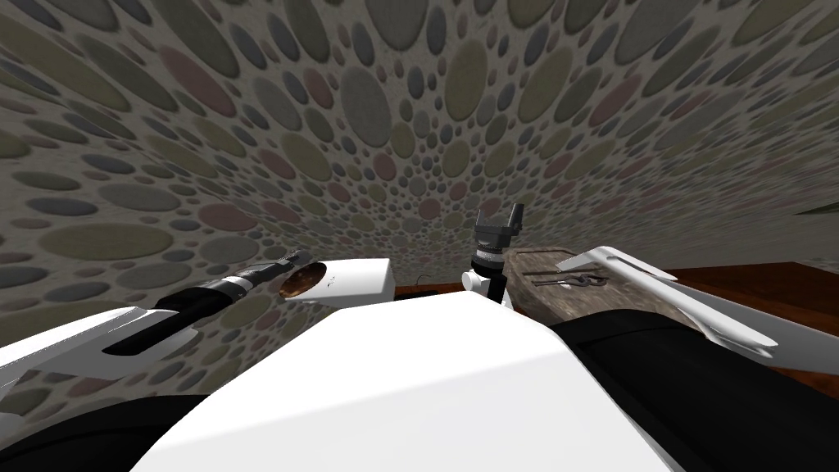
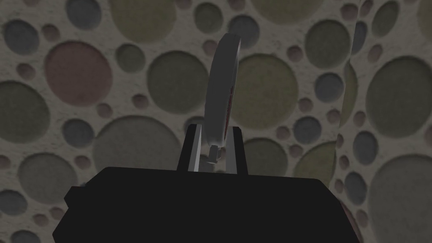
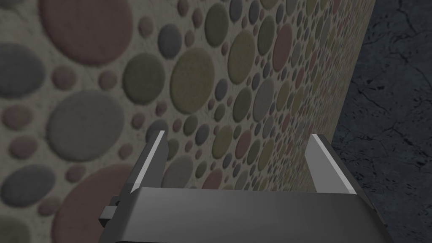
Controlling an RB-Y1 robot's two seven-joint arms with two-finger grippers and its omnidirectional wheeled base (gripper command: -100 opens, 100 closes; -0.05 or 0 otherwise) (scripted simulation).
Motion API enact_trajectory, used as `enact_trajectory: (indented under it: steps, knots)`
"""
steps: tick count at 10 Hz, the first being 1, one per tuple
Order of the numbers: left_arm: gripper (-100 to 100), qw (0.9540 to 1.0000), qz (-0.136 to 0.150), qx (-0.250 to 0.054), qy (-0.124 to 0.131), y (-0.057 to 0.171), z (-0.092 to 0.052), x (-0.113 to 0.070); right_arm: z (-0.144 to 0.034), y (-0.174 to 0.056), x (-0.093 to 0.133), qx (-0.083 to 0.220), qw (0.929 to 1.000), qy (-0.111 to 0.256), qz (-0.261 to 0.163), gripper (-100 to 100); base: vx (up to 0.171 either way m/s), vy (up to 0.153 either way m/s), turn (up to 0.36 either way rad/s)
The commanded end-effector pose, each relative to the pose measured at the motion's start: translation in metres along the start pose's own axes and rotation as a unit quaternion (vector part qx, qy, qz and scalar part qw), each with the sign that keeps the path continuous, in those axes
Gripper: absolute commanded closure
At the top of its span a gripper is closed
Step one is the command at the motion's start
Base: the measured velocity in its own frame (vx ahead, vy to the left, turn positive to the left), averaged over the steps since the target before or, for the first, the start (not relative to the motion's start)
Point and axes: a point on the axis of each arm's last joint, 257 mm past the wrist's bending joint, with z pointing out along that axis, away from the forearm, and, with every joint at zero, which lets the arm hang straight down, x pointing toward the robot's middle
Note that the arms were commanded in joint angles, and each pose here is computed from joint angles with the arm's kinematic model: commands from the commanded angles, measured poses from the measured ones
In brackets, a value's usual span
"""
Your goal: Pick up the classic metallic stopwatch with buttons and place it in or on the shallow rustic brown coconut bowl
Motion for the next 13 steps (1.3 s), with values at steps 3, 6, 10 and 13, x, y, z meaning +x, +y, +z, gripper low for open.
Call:
enact_trajectory:
  steps: [3, 6, 10, 13]
  knots:
    - [100, 1.0000, -0.003, -0.001, 0.002, -0.001, 0.003, 0.004, 0.000, 0.000, 0.000, 0.000, 1.0000, 0.000, 0.000, 0, -0.002, 0.003, 0.017]
    - [100, 1.0000, -0.003, -0.001, 0.002, -0.001, 0.003, 0.004, 0.000, 0.000, 0.000, 0.000, 1.0000, 0.000, 0.000, 0, 0.002, 0.001, 0.007]
    - [100, 1.0000, -0.003, -0.001, 0.002, -0.001, 0.003, 0.004, 0.000, 0.000, 0.000, 0.000, 1.0000, 0.000, 0.000, 0, 0.003, 0.002, 0.011]
    - [100, 0.9984, 0.001, -0.013, 0.054, 0.008, -0.013, 0.060, 0.000, 0.000, 0.000, 0.000, 1.0000, 0.000, 0.000, 0, 0.011, 0.007, 0.036]
